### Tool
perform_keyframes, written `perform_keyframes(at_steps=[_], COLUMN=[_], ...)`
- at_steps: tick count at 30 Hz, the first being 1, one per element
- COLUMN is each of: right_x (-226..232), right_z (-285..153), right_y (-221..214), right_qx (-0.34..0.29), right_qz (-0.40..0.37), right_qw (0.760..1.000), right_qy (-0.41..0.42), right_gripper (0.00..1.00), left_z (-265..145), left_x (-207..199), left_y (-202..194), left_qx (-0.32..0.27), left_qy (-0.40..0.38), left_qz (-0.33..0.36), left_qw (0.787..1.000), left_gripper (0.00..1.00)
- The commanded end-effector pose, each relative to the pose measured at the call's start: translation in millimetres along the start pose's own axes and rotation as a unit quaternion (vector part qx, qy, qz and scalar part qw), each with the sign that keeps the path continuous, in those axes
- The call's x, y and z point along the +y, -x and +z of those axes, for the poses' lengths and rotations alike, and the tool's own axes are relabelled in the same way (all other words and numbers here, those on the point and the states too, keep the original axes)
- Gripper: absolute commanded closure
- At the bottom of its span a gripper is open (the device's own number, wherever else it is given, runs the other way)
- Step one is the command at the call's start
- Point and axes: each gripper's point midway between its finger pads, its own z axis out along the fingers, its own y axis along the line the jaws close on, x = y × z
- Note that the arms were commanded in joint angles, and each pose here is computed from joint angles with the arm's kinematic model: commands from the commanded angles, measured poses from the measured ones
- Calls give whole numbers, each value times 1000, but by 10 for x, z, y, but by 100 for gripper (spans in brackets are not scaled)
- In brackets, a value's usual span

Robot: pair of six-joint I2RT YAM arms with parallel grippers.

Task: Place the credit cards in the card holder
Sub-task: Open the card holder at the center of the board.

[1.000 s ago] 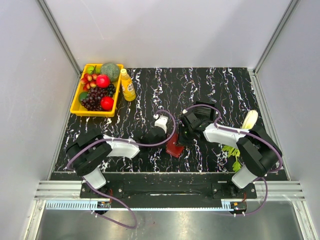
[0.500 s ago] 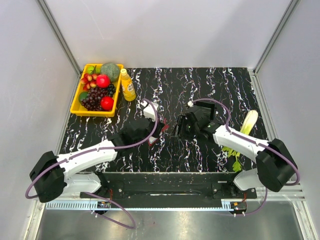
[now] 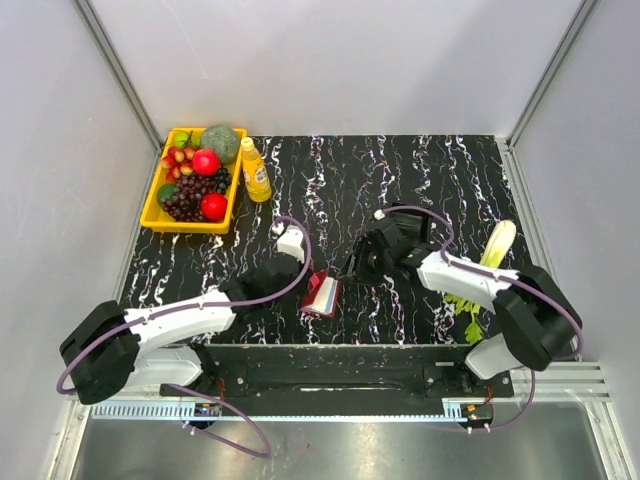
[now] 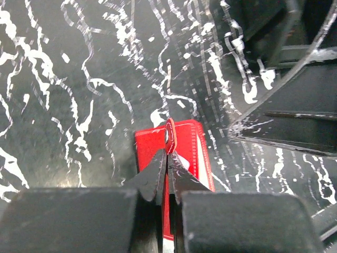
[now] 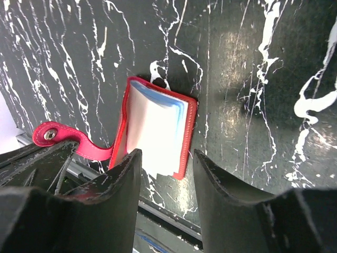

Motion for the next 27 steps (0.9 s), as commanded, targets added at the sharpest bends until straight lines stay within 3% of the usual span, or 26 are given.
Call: perform_keyframes(at_steps=[1,9,16,27], right_x=[65,210,324,454], right_z=[176,326,430,610], right_y=[-138,-289,-357,-495], right_qx=[31,56,65,81], right_qz=[18,34,33,34], right_qw=[999,995,994,991], right_qy=[25,71,86,100], right_gripper=[52,54,57,54], left_z=[13,-43,-87,-48], left_x=[284,465,626,925], left_y=[-199,-554,-513,-725], left_qx=[-4,-8,-12,28], left_qy=[64,75,108,156], left_qz=[-66,-140,-127,-138], left_qw=[996,987,986,978], left_gripper=[100,100,100,100])
